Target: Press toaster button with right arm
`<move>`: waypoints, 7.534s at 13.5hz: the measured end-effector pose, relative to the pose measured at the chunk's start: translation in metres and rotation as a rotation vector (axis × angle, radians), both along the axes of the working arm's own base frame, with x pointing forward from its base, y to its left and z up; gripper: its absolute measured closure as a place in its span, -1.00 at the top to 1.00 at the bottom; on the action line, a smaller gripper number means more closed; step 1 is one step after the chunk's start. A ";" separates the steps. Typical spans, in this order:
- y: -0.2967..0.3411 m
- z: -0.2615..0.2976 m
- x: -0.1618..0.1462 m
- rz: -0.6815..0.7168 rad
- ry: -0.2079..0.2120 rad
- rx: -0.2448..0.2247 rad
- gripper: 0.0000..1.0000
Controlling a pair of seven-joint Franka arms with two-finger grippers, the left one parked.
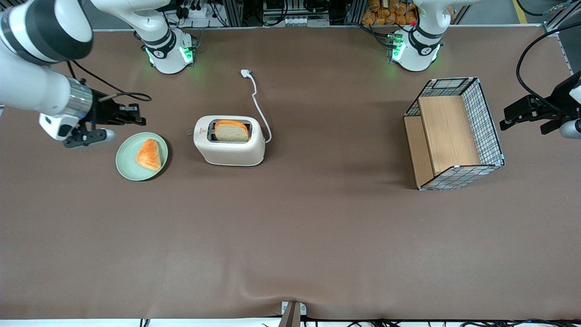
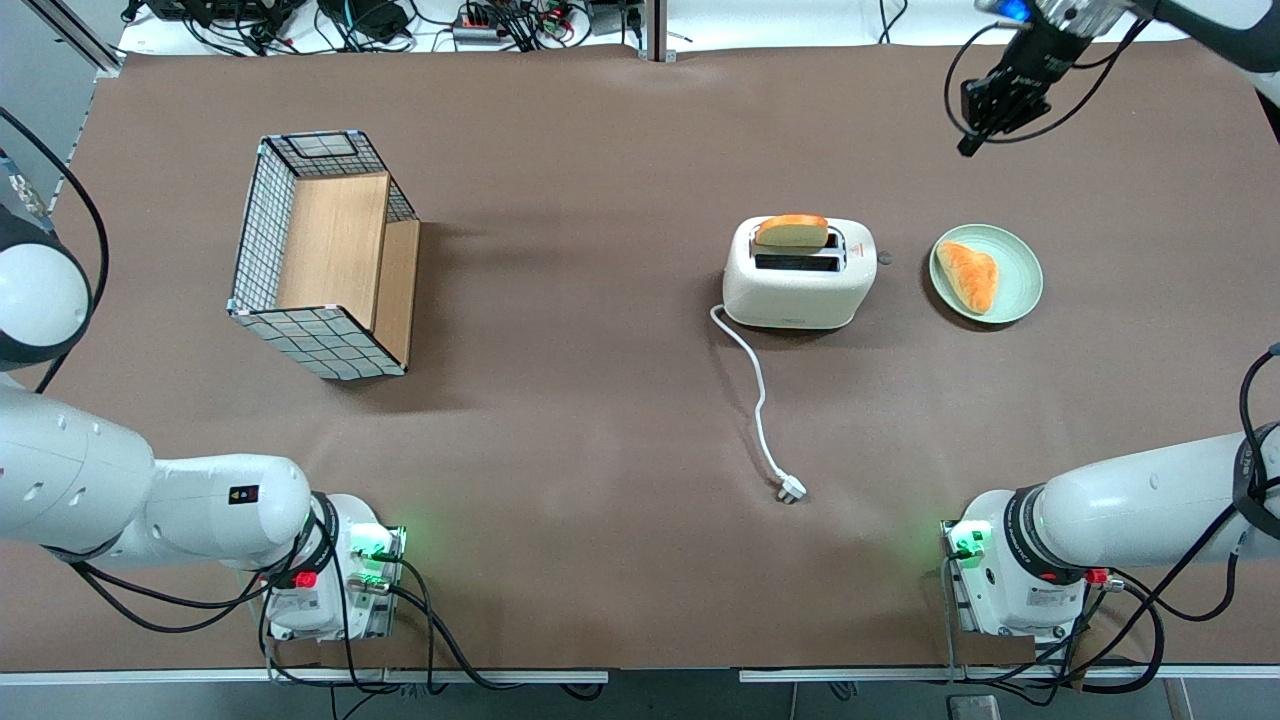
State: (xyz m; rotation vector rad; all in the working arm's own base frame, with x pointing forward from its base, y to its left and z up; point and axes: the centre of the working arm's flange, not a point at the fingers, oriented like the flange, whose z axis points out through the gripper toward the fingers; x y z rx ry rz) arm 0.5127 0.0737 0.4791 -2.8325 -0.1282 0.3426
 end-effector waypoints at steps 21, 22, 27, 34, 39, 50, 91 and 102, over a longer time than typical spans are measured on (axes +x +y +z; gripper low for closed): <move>0.022 -0.151 -0.006 -0.053 0.278 0.095 -0.98; 0.026 -0.157 -0.005 -0.050 0.280 0.091 -0.98; 0.030 -0.171 -0.002 -0.051 0.276 0.081 -0.98; 0.036 -0.185 -0.003 -0.045 0.290 0.073 -0.98; 0.046 -0.197 -0.004 -0.036 0.300 0.070 -0.98; 0.042 -0.219 -0.002 -0.074 0.333 0.082 -0.98; -0.088 0.029 0.088 -0.162 0.229 -0.061 -0.55; -0.115 0.147 0.046 -0.084 -0.010 -0.206 1.00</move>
